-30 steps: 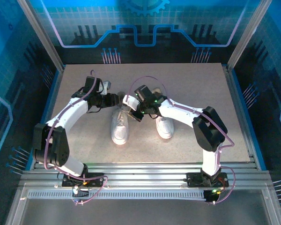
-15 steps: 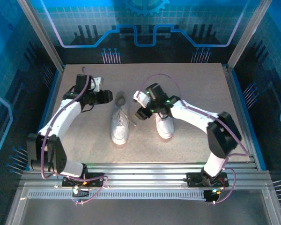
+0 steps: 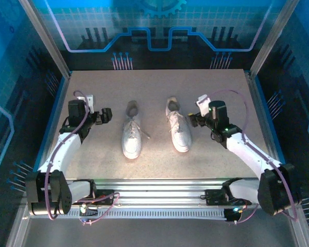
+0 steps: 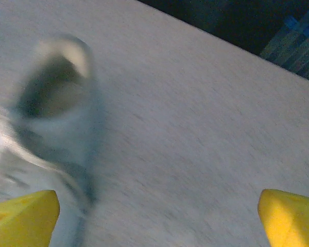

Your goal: Tie the shoes

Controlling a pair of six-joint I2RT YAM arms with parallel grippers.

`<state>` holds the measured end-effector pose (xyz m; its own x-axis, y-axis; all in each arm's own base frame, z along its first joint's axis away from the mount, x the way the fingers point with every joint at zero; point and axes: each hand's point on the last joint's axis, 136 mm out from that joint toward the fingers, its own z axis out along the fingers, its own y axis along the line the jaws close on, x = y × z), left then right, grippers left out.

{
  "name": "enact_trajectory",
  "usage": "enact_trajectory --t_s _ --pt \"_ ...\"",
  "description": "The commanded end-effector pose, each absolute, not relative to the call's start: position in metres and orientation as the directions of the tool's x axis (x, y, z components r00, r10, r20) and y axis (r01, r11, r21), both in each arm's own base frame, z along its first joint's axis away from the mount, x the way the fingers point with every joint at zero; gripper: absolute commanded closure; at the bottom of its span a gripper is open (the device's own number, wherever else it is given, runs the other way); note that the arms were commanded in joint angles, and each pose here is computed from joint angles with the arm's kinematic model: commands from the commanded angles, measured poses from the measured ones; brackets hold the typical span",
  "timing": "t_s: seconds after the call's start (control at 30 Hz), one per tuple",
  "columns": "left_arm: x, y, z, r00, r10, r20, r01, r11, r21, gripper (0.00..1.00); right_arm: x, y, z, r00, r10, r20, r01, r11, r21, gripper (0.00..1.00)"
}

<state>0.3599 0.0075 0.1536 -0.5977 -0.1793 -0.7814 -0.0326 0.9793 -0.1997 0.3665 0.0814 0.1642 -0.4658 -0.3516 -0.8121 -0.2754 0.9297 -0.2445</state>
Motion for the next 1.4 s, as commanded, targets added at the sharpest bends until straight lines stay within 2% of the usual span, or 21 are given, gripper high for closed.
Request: enact_trajectory --t_s 0.0,0.1,0.17,0.27,0.4,0.53,0.63,0.67,0.83,0.93,0.97,1.37 --pt "0.368 0.019 0.169 -0.458 -0.084 -0.885 -0.01 0.996 -0.089 0.0 0.374 0.034 0.163 -0.459 -0.249 -0.853 -0.091 0.968 -0.233 0.0" --pt "0.367 0.016 0.159 -0.422 -0.091 -0.902 0.002 0.995 -0.102 0.01 0.37 0.008 0.144 -0.464 -0.181 -0.867 -0.025 0.981 -0.192 0.0" --pt "0.366 0.01 0.148 -0.422 -0.1 -0.901 0.028 0.992 -0.124 0.01 0.37 -0.001 0.141 -0.395 -0.146 -0.907 0.01 0.987 -0.163 0.0" --pt "0.368 0.003 0.131 -0.414 -0.098 -0.905 0.072 0.988 -0.14 0.01 0.368 0.005 0.137 -0.266 -0.137 -0.954 -0.033 0.99 -0.134 0.0" --pt "0.374 0.003 0.128 -0.35 -0.088 -0.933 0.083 0.989 -0.124 0.01 0.373 0.011 0.126 -0.306 -0.153 -0.94 -0.078 0.988 -0.135 0.0" --pt "0.383 0.002 0.118 -0.393 -0.125 -0.911 0.076 0.983 -0.167 0.01 0.374 0.022 0.125 -0.308 -0.118 -0.944 -0.122 0.989 -0.084 0.0" --pt "0.39 -0.013 0.122 -0.33 -0.155 -0.931 0.161 0.963 -0.218 0.01 0.373 0.033 0.133 -0.226 -0.082 -0.971 -0.161 0.986 -0.046 0.0" --pt "0.392 -0.015 0.116 -0.348 -0.142 -0.927 0.175 0.961 -0.213 0.01 0.376 0.035 0.132 -0.208 -0.096 -0.973 -0.162 0.985 -0.062 0.0" --pt "0.4 -0.019 0.104 -0.366 -0.092 -0.926 0.139 0.978 -0.153 0.01 0.388 0.039 0.105 -0.229 -0.113 -0.967 -0.167 0.983 -0.076 0.0" --pt "0.397 -0.01 0.098 -0.311 -0.099 -0.945 0.066 0.99 -0.125 0.0 0.4 0.035 0.099 -0.322 -0.109 -0.941 -0.135 0.989 -0.068 0.0" --pt "0.396 -0.006 0.095 -0.339 -0.109 -0.934 0.042 0.991 -0.131 0.01 0.398 0.032 0.097 -0.334 -0.095 -0.938 -0.13 0.99 -0.054 0.0" --pt "0.398 -0.007 0.095 -0.34 -0.103 -0.935 0.042 0.991 -0.124 0.01 0.398 0.038 0.099 -0.318 -0.114 -0.941 -0.16 0.985 -0.066 0.0"
